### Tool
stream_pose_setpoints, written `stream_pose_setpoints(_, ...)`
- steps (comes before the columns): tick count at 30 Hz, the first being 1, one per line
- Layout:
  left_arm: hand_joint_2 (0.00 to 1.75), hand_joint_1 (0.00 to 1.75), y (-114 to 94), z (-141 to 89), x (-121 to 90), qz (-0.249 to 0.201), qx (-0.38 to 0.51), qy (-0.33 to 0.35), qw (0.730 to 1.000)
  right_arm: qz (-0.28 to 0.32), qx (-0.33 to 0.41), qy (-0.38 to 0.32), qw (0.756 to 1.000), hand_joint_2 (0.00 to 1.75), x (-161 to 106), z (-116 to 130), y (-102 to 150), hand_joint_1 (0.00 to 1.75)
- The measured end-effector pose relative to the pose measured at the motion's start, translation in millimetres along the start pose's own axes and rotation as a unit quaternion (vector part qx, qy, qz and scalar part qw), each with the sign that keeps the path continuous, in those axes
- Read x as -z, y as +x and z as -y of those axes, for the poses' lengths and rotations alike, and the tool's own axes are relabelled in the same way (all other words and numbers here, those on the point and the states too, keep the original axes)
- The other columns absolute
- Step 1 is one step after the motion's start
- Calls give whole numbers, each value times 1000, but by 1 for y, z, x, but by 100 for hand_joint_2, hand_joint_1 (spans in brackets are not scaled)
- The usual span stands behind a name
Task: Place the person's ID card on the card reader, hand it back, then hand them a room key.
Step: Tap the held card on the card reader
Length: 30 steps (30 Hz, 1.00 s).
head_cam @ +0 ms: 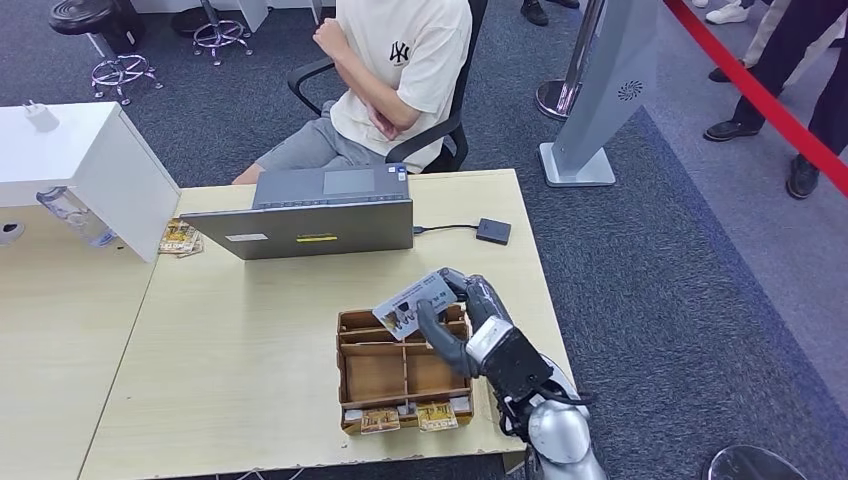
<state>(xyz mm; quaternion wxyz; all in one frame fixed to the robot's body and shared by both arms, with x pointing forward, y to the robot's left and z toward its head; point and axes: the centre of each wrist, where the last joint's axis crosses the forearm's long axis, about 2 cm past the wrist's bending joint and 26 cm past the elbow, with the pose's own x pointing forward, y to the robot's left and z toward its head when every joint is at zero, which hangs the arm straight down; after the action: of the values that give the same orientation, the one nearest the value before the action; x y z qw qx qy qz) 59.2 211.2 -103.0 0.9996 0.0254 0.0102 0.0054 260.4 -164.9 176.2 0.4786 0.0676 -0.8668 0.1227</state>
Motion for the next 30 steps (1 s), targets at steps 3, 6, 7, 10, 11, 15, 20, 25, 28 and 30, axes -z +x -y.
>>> stream_pose_setpoints(3, 0, 0, 0, 0, 0, -1, -7, 0, 1000, -13, 12, -11, 1000, 175, -10, 6, -4, 175)
stream_pose_setpoints(6, 0, 0, 0, -1, 0, -2, -15, 0, 1000, -28, 25, -23, 999, 175, -21, 13, -8, 175)
stream_pose_setpoints(7, 0, 0, -1, -1, 0, -2, -18, 0, 1000, -33, 28, -27, 999, 175, -25, 16, -10, 175)
stream_pose_setpoints(10, 0, 0, -1, -2, 0, -2, -26, 1, 1000, -46, 37, -39, 997, 175, -35, 23, -14, 175)
stream_pose_setpoints(11, 0, 0, 0, -2, 0, -2, -29, 1, 1000, -49, 42, -43, 997, 175, -38, 25, -15, 175)
stream_pose_setpoints(15, 0, 0, 0, -2, 1, -2, -39, 0, 999, -62, 59, -54, 995, 175, -51, 35, -20, 175)
stream_pose_setpoints(20, 0, 0, -2, -2, 1, -4, -47, -1, 999, -75, 67, -60, 993, 175, -64, 50, -28, 175)
stream_pose_setpoints(25, 0, 0, -2, -3, 1, -5, -53, -1, 999, -96, 78, -58, 991, 175, -80, 68, -41, 175)
stream_pose_setpoints(28, 0, 0, -2, -3, 1, -4, -54, -1, 999, -111, 78, -53, 989, 175, -88, 77, -48, 175)
stream_pose_setpoints(30, 0, 0, -3, -4, 1, -4, -54, -1, 999, -119, 76, -52, 989, 175, -93, 83, -53, 175)
